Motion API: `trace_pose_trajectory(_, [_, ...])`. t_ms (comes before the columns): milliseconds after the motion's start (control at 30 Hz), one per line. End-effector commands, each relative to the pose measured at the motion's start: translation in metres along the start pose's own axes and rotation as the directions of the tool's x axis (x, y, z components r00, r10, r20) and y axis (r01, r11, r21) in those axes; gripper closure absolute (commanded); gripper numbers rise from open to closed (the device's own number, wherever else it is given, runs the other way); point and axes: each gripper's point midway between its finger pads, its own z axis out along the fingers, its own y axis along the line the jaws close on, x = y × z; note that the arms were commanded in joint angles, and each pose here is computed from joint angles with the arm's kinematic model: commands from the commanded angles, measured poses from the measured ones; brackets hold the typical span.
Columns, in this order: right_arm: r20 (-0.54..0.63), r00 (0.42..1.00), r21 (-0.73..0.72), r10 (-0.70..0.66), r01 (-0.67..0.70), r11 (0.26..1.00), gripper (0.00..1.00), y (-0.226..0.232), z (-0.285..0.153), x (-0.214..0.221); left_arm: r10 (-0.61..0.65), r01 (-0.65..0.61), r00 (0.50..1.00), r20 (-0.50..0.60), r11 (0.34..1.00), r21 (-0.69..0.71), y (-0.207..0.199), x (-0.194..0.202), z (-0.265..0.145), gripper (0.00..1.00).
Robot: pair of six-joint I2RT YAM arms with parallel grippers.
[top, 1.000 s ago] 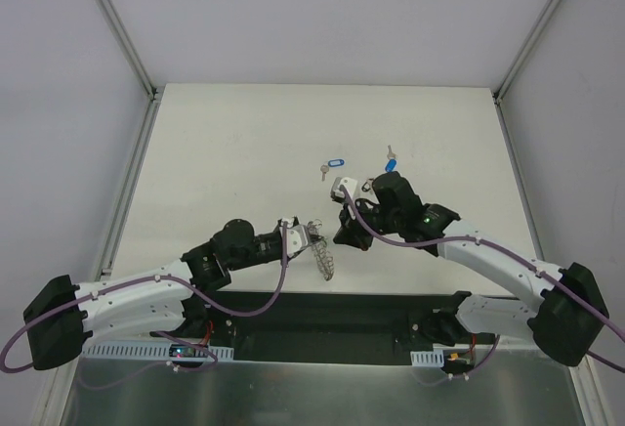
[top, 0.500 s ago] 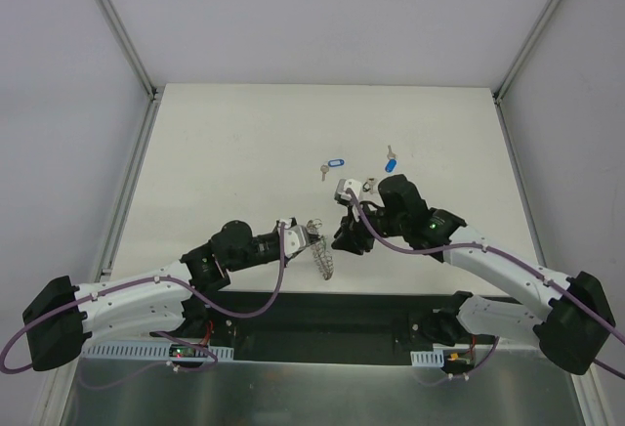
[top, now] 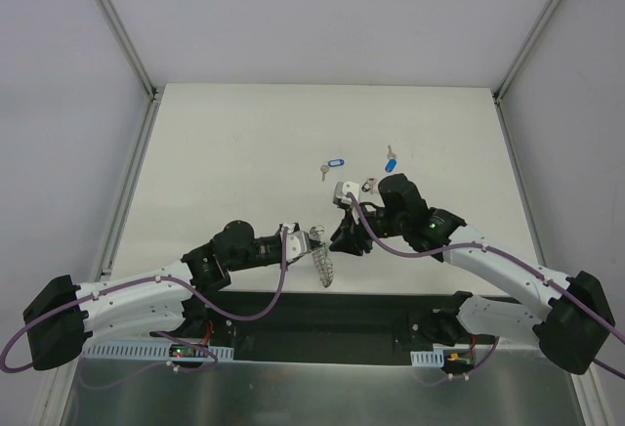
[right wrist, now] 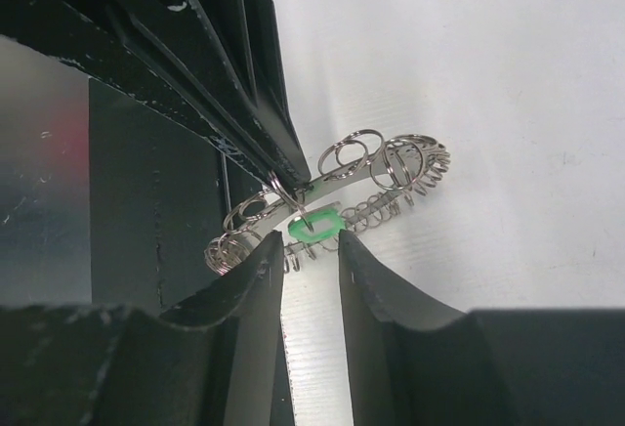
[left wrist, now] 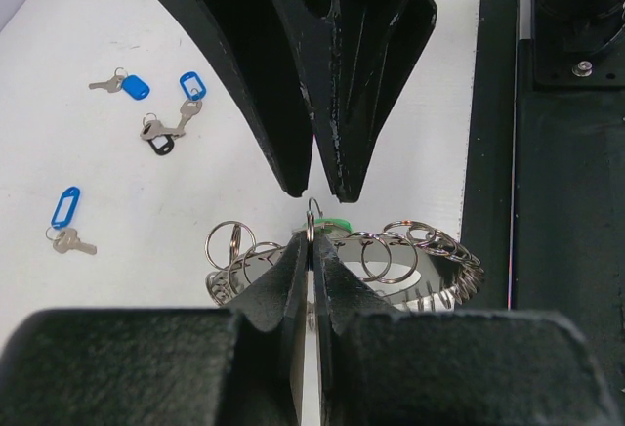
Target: Put the keys on the keyring
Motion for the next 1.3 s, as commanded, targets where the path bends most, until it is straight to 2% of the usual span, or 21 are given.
trace_pose_trajectory(0, [0.055, 0.996, -0.061, -0.074, 0.077, 0.995, 0.69, 0.008, 0.0, -0.026, 0.041, -0.042, 0.994, 0.103, 0.999, 0.004, 0.007, -0.038, 0.004, 1.0])
trace_pose_trajectory(300, [0.042, 0.996, -0.093, -0.076, 0.08, 0.992, 0.73, 0.01, 0.006, -0.026, 0.041, -0.044, 0.992, 0.115, 0.999, 0.023, 0.005, -0.043, 0.004, 1.0])
trace_pose_trajectory(400, [0.032, 0.997, -0.102, -0.072, 0.075, 0.992, 0.81, 0.01, 0.008, -0.023, 0.043, -0.045, 0.992, 0.117, 0.999, 0.017, 0.005, -0.044, 0.004, 1.0])
trace_pose_trajectory(533, [0.015, 0.998, -0.098, -0.065, 0.066, 0.993, 0.99, 0.009, 0.008, -0.018, 0.049, -0.048, 0.991, 0.121, 0.999, -0.011, 0.01, -0.045, 0.001, 1.0])
trace_pose_trajectory(867, [-0.036, 0.999, -0.042, -0.019, 0.018, 0.999, 0.99, -0.002, 0.01, 0.0, 0.076, -0.061, 0.988, 0.138, 0.992, -0.111, 0.023, -0.046, -0.013, 1.0])
trace_pose_trajectory(1267, [-0.051, 0.999, -0.015, 0.013, -0.014, 1.0, 0.99, -0.007, 0.01, 0.005, 0.079, -0.053, 0.986, 0.148, 0.984, -0.168, 0.029, -0.043, -0.02, 1.0])
